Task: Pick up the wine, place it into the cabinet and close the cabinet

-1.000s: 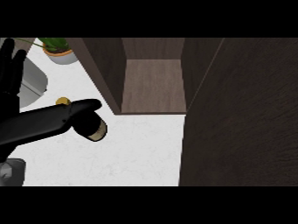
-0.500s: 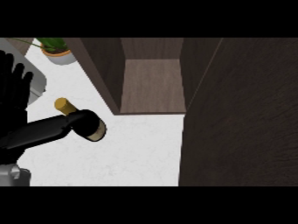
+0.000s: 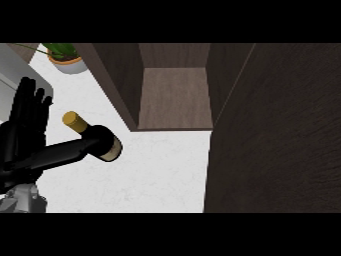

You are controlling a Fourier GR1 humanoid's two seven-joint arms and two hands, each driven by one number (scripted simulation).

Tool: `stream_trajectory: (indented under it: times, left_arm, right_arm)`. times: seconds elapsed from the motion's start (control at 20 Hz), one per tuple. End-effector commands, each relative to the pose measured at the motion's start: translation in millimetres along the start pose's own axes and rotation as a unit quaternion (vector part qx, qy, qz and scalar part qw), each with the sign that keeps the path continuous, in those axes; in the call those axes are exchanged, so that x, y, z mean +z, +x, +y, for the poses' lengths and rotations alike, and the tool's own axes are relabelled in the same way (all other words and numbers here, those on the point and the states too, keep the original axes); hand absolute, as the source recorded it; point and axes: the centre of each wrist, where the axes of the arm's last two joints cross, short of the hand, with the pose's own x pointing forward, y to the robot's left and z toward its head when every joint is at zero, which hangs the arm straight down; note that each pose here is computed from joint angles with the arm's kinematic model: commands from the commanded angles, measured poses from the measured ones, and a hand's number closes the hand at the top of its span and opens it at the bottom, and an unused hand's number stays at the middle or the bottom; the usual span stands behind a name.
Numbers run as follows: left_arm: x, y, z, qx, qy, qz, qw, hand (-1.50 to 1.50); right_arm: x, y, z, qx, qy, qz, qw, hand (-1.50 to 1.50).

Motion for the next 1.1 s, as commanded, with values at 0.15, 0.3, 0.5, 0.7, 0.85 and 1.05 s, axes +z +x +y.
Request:
stream_trajectory:
  times: [0.15,0.3,0.5,0.7,0.85,1.05]
  left_arm:
    - [-8.9,-37.0,19.3,-0.005,-0.003,0.016,0.9999,-1.50]
    - [-13.1,-58.2,18.0,0.002,-0.001,0.032,0.9995,-1.50]
    - [-17.1,-82.1,28.7,-0.017,0.020,0.029,0.9992,-1.50]
    - [-18.9,-97.9,38.3,-0.020,0.023,0.043,0.9986,-1.50]
    - [-27.1,-92.1,34.4,-0.012,0.012,0.053,0.9985,-1.50]
    - [-39.6,-126.7,46.3,-0.006,0.014,0.070,0.9974,-1.50]
  right_arm:
    - [33.4,41.4,-5.2,0.009,0.010,-0.042,0.999,-1.50]
    - [37.8,46.1,-0.1,-0.003,0.010,-0.042,0.999,-1.50]
    - [44.0,52.7,0.9,0.001,-0.005,-0.043,0.999,-1.50]
    - [42.8,47.3,4.7,-0.007,0.002,-0.047,0.999,-1.50]
    - [48.6,50.0,3.6,-0.007,0.011,-0.038,0.999,-1.50]
    - [43.6,47.9,4.5,-0.004,0.005,-0.050,0.999,-1.50]
